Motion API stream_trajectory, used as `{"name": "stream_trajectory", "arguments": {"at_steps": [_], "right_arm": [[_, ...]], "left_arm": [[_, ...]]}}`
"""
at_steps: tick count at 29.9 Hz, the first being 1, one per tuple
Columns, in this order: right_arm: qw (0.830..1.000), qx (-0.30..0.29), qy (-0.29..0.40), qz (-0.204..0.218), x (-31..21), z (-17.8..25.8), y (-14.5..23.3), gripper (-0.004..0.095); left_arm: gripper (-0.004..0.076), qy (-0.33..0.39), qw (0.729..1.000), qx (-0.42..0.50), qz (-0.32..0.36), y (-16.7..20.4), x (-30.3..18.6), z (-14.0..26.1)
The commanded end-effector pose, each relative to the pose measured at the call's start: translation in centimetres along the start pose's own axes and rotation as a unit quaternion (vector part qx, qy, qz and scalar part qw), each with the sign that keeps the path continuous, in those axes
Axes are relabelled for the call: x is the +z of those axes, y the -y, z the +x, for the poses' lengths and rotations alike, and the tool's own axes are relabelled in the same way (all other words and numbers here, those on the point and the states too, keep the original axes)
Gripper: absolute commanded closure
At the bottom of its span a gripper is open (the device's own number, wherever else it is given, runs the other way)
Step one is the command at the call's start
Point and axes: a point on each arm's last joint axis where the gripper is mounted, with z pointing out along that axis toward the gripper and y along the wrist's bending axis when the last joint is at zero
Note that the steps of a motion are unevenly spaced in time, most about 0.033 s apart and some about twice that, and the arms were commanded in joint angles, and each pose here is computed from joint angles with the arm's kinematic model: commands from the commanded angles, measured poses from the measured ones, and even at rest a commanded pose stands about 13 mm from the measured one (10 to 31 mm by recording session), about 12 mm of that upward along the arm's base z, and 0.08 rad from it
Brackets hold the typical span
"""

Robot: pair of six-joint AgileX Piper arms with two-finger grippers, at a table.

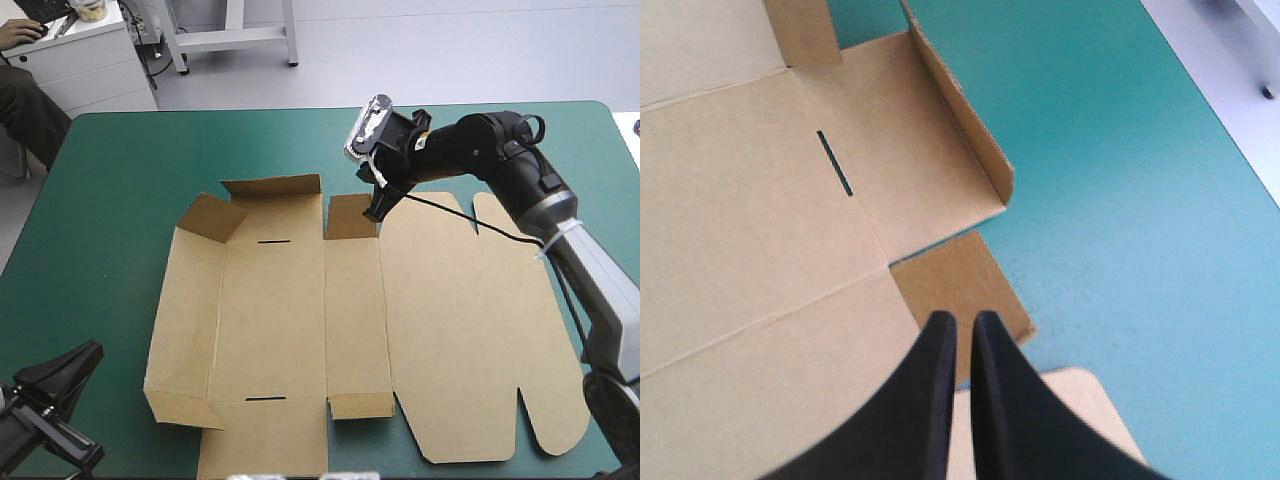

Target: Fold the box

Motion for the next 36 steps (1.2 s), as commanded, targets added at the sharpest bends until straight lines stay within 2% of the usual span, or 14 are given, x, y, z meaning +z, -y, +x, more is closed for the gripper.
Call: {"name": "stream_trajectory", "arguments": {"at_steps": [1,5,8,9,13,21,27,36], "right_arm": [[0.996,0.046,0.008,0.069,-4.9,-1.0,0.3,0.0926],[0.984,0.129,-0.078,0.096,-6.2,0.7,0.2,0.0927],[0.965,0.181,-0.155,0.107,-6.5,2.2,0.0,0.0926],[0.959,0.204,-0.156,0.118,-6.6,2.5,0.0,0.0926],[0.949,0.234,-0.165,0.132,-7.2,3.4,-0.6,0.0926],[0.941,0.26,-0.169,0.133,-9.7,5.8,-3.3,0.0927],[0.935,0.282,-0.169,0.135,-12.3,8.6,-6.5,0.0927],[0.924,0.322,-0.145,0.147,-16.5,14.2,-12.2,0.0927]], "left_arm": [[0.0734,0.042,0.999,-0.002,0.004,0.0,-0.1,-1.5],[0.0734,0.042,0.999,-0.005,0.003,0.0,-0.1,-1.5],[0.0734,0.045,0.999,-0.003,0.003,0.0,-0.1,-1.5],[0.0734,0.044,0.999,-0.003,0.003,0.0,-0.1,-1.5],[0.0734,0.016,1.0,-0.002,0.002,0.1,0.7,-1.4],[0.0734,-0.091,0.996,0.015,-0.018,-0.1,5.5,-1.6],[0.0734,-0.162,0.984,0.052,-0.049,-0.5,9.7,-1.9],[0.0732,-0.227,0.969,0.071,-0.059,-0.5,14.8,-4.0]]}}
